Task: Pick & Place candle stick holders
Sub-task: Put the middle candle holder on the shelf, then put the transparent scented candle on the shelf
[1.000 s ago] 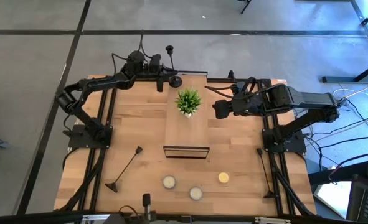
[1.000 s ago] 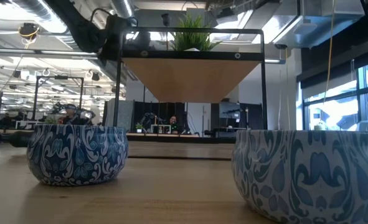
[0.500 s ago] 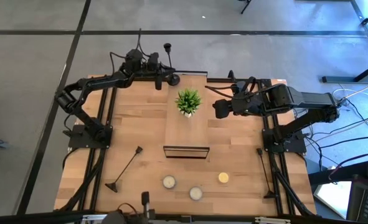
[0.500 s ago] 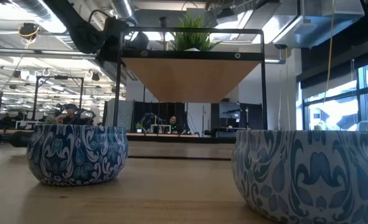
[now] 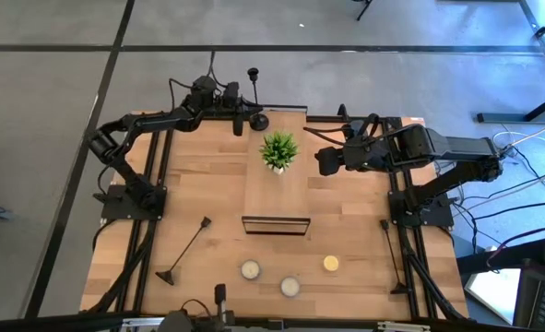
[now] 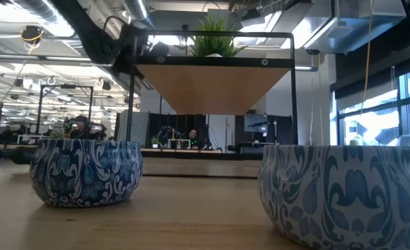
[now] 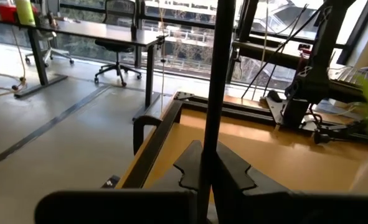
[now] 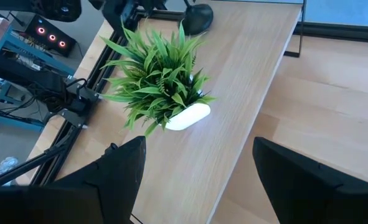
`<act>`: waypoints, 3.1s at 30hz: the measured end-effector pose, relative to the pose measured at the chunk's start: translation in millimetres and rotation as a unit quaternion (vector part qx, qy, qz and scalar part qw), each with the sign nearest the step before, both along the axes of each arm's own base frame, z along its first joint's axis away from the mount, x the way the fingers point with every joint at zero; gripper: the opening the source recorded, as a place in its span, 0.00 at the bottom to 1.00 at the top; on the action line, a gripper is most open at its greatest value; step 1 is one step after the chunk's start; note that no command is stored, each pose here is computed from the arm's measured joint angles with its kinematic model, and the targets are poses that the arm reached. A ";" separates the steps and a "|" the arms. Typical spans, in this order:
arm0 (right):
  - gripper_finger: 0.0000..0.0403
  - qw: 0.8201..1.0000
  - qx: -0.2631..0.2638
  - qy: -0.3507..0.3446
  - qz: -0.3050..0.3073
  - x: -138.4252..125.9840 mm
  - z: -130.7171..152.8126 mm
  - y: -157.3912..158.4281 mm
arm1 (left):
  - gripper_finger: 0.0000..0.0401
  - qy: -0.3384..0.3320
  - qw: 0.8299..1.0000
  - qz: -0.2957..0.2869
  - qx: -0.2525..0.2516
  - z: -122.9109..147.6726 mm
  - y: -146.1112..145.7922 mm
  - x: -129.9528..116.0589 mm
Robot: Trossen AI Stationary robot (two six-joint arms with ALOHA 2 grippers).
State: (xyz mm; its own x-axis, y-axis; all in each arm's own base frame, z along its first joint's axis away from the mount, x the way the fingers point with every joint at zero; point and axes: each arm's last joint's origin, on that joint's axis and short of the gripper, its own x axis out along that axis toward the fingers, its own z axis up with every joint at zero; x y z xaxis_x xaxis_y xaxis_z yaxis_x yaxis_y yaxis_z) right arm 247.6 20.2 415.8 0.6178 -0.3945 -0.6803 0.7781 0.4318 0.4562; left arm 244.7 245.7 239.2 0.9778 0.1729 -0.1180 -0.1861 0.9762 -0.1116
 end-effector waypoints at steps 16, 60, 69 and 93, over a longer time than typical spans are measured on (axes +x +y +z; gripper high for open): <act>0.74 1.000 -0.001 -0.001 -0.001 0.0 0.1 -0.1 | 0.04 -0.007 1.000 0.013 0.004 -2.4 3.5 1.1; 0.74 1.000 -0.004 0.000 -0.003 -0.1 0.1 -0.3 | 0.19 0.000 1.000 0.024 0.000 3.5 0.2 -2.2; 0.74 1.000 -0.006 0.002 -0.001 -0.1 0.0 -0.3 | 0.24 0.026 0.999 0.023 -0.027 5.6 -5.3 -6.9; 0.74 1.000 0.000 0.020 0.007 -2.6 -2.1 0.2 | 0.29 0.139 0.984 0.051 -0.101 25.8 -37.0 -45.5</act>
State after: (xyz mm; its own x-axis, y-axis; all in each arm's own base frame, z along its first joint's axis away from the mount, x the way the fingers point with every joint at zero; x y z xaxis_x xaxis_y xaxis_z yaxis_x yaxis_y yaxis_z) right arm 245.1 20.4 413.7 0.5959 -0.3865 -0.7040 0.7895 0.4428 0.4251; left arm 199.2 208.7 265.0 0.8818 0.2145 -0.4201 -0.3328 0.9141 -0.2318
